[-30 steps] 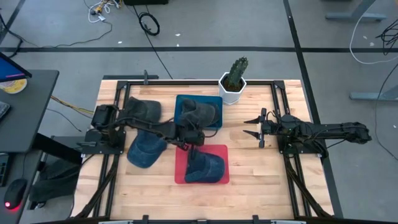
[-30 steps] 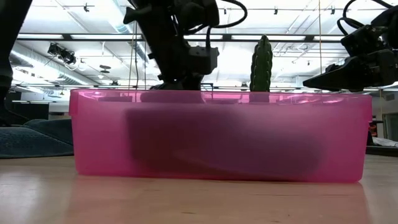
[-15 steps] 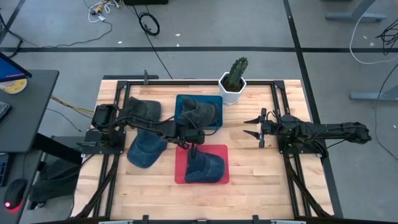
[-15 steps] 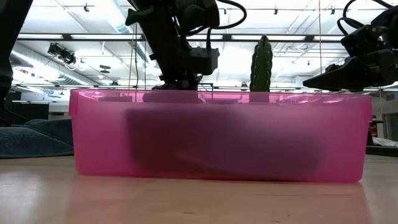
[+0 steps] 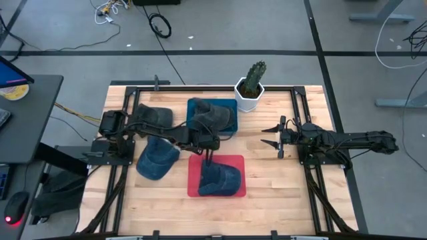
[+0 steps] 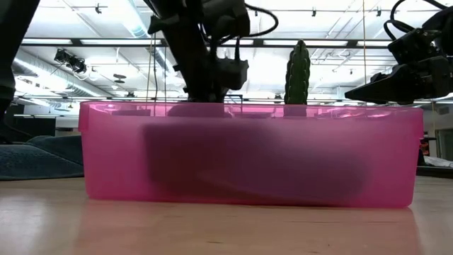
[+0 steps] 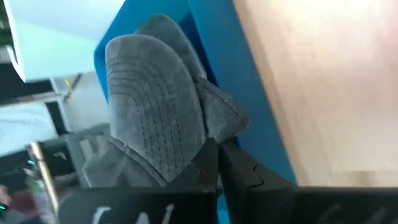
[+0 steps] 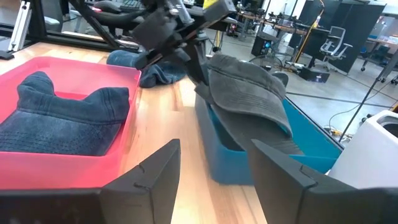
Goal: Pick & Place hat
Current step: Adjust the bottom black cap in the blue bin
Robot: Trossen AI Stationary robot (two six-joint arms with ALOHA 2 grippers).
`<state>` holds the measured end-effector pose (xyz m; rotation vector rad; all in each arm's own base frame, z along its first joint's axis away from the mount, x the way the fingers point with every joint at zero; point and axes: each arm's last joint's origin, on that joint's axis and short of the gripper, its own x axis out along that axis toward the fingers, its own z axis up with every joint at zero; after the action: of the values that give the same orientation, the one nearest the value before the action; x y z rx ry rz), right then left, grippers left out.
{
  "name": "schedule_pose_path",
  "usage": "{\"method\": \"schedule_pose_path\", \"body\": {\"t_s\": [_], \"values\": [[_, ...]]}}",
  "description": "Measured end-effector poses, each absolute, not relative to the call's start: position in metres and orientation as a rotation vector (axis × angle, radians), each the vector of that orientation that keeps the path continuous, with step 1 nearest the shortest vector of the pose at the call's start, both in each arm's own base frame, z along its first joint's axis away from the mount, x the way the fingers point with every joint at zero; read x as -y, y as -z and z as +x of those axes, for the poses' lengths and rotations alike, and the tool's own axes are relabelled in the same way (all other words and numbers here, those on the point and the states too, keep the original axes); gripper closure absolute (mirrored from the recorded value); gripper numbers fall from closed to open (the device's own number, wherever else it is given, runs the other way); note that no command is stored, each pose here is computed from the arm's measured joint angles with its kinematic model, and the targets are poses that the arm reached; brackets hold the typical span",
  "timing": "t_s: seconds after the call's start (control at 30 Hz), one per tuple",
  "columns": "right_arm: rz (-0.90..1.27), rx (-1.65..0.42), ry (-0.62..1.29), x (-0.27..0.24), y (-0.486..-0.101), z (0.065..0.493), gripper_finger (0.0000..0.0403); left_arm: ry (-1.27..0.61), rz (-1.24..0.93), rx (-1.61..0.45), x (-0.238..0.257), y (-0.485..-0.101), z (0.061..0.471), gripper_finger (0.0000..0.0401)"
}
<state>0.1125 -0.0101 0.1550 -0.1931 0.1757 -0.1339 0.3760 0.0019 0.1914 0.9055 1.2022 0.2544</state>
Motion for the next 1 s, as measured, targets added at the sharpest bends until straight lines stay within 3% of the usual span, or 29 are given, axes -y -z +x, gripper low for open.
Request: {"method": "schedule_pose_path", "body": {"t_s": [0.53,0.83,1.0], "values": [[-0.193,-0.176,0.134,0.010,-0.155,0.113,0.0210,-0.260,0.325,-1.196,-0.073,-0.189,0.367,0.0393],[-0.193,-0.176,0.134,0.010,-0.155,0.113,0.0210,-0.076,0.140,-1.246,-0.069,-0.180,0.361,0.0391],[-0.193,-0.176,0.134,0.010,-0.155,0.113,0.0210,-0.047,0.158,-1.258,-0.057,-0.180,0.362,0.0392]]}}
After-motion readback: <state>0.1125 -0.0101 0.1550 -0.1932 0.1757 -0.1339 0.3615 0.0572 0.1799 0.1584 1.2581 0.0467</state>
